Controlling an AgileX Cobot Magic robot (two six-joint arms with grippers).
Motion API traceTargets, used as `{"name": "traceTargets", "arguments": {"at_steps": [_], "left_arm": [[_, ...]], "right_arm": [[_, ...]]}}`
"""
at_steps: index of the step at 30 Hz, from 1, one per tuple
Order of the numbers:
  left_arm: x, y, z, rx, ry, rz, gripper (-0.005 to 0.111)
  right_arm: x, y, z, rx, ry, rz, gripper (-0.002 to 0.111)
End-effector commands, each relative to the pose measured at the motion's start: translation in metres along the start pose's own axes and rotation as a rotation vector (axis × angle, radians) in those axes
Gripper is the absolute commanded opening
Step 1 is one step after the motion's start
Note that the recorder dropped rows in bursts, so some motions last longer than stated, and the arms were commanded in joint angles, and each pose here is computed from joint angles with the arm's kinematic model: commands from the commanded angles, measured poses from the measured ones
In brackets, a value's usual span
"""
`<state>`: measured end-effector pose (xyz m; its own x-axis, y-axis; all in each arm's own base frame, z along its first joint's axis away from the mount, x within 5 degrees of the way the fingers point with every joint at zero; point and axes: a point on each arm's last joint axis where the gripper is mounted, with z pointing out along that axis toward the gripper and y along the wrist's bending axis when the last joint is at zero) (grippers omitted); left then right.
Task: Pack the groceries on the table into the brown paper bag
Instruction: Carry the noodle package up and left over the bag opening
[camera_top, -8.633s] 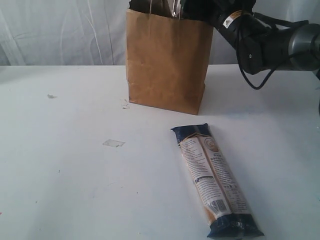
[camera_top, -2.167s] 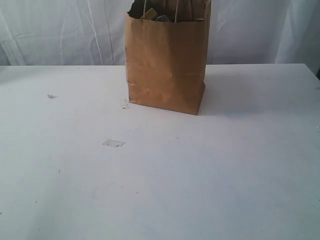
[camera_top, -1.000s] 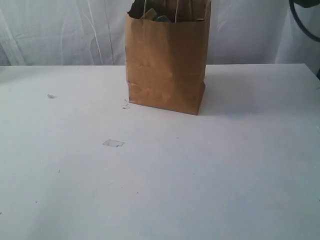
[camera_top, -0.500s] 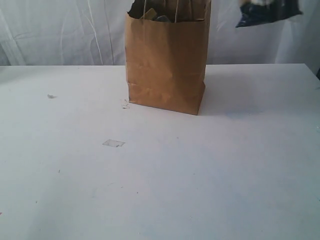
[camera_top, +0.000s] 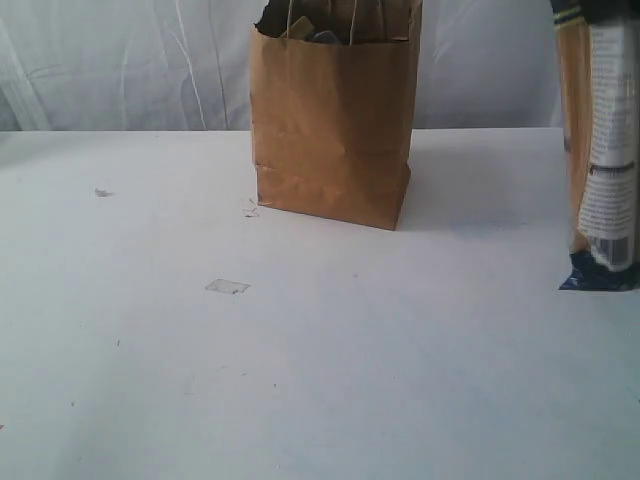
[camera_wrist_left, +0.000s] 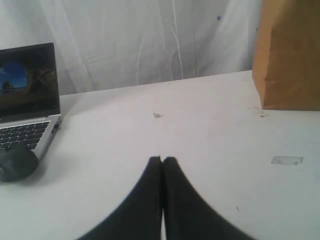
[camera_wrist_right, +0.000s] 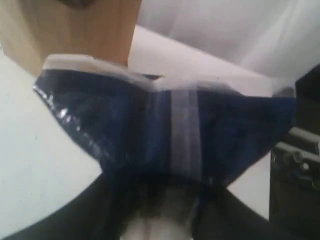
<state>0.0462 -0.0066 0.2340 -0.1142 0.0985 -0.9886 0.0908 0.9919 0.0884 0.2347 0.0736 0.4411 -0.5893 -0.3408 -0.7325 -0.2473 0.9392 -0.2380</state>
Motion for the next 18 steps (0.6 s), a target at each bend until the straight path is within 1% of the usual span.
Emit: {"name": "traceTargets", "arguments": {"at_steps": [1, 5, 8, 10, 13, 14, 18], "left_arm": [[0.001, 0.0, -0.001, 0.007, -0.005, -0.004, 0.0], [0.001, 0.0, -0.001, 0.007, -0.005, -0.004, 0.0], [0.001, 0.0, -0.001, 0.007, -0.005, -0.004, 0.0], [0.001, 0.0, -0.001, 0.007, -0.005, -0.004, 0.0], [0.001, 0.0, -0.001, 0.007, -0.005, -0.004, 0.0], [0.001, 0.0, -0.001, 0.007, -0.005, -0.004, 0.0], [0.001, 0.0, -0.001, 0.007, -0.005, -0.004, 0.0]], "right_arm": [[0.005, -0.003, 0.0, 0.025, 0.075, -0.044, 0.0], [0.011, -0.001, 0.009, 0.028, 0.187, -0.07, 0.0], [0.01, -0.002, 0.023, 0.046, 0.202, -0.093, 0.0], [0.005, -0.005, 0.035, 0.053, 0.178, -0.087, 0.0], [-0.001, -0.012, 0.053, 0.055, 0.119, 0.005, 0.0], [-0.004, -0.015, 0.059, 0.041, 0.082, 0.063, 0.0], [-0.017, -0.028, 0.065, -0.066, -0.085, 0.284, 0.0]]}}
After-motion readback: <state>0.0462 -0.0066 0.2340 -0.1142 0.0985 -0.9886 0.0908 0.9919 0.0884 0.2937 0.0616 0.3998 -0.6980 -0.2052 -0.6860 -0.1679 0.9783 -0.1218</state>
